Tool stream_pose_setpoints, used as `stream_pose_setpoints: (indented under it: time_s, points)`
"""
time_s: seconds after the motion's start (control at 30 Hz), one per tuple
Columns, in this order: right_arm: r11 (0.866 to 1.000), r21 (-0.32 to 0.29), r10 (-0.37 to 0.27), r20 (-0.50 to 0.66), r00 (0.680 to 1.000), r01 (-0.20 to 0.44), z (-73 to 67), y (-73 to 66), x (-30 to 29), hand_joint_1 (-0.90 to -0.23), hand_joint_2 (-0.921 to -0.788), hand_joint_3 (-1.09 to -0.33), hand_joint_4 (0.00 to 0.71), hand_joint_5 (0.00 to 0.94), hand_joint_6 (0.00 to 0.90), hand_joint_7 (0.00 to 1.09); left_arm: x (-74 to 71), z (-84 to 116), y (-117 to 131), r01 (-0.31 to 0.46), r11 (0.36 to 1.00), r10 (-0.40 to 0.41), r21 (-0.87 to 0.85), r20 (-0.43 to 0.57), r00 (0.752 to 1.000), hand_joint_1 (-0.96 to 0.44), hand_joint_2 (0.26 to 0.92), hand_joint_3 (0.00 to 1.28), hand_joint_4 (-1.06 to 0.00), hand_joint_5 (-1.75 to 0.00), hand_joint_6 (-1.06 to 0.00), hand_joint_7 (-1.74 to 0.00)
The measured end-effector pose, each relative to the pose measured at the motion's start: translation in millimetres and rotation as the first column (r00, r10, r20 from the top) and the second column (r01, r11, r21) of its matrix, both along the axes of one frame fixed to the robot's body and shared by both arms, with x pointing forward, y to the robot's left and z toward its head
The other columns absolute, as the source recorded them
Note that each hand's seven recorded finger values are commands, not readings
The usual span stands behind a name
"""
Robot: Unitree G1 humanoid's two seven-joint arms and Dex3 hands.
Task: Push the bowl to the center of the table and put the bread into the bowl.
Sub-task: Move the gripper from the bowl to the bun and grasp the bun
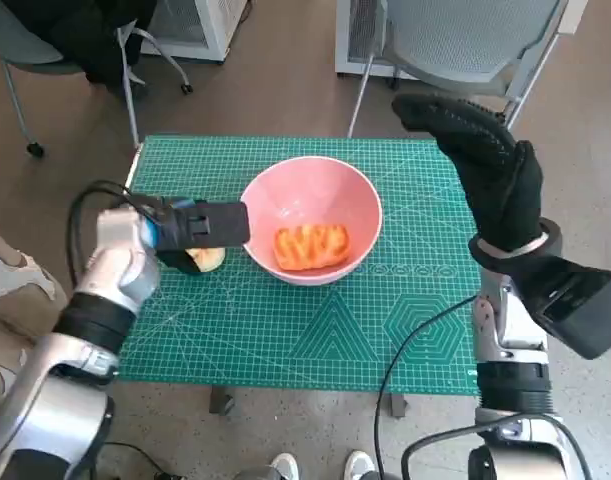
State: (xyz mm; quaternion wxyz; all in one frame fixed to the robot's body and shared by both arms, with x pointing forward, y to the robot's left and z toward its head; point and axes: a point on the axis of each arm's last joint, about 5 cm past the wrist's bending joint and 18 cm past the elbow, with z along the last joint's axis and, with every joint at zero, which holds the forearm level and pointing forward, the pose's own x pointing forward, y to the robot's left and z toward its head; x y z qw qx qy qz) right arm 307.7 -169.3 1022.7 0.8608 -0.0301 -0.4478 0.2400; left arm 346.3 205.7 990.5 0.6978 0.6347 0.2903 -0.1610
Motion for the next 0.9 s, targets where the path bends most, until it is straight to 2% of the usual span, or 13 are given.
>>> stream_pose_setpoints:
  time_s: [0.63, 0.77, 0.9]
  points:
    - [1.000, 0.002, -0.008, 0.008, 1.000, 0.008, -1.0, -1.0, -0.1, -0.716, -0.921, -0.746, 0.146, 0.005, 0.010, 0.49, 5.5, -20, -7, 0.001, 1.000, -0.001, 0.028, 0.002, 1.000, -0.49, 0.690, 0.01, 0.00, 0.00, -0.09, 0.00]
    - [1.000, 0.002, -0.009, 0.010, 1.000, 0.009, -1.0, -1.2, -0.2, -0.716, -0.921, -0.745, 0.146, 0.005, 0.010, 0.49, 5.3, -23, -7, -0.005, 0.999, 0.005, 0.032, 0.012, 1.000, -0.45, 0.699, 0.01, 0.00, 0.00, -0.10, 0.00]
    - [1.000, 0.002, -0.011, 0.012, 1.000, 0.011, -1.0, -1.6, -0.2, -0.716, -0.921, -0.743, 0.147, 0.005, 0.011, 0.49, 4.6, -28, -8, -0.003, 0.999, 0.001, 0.038, 0.042, 0.999, -0.36, 0.720, 0.02, 0.00, 0.00, -0.12, -0.01]
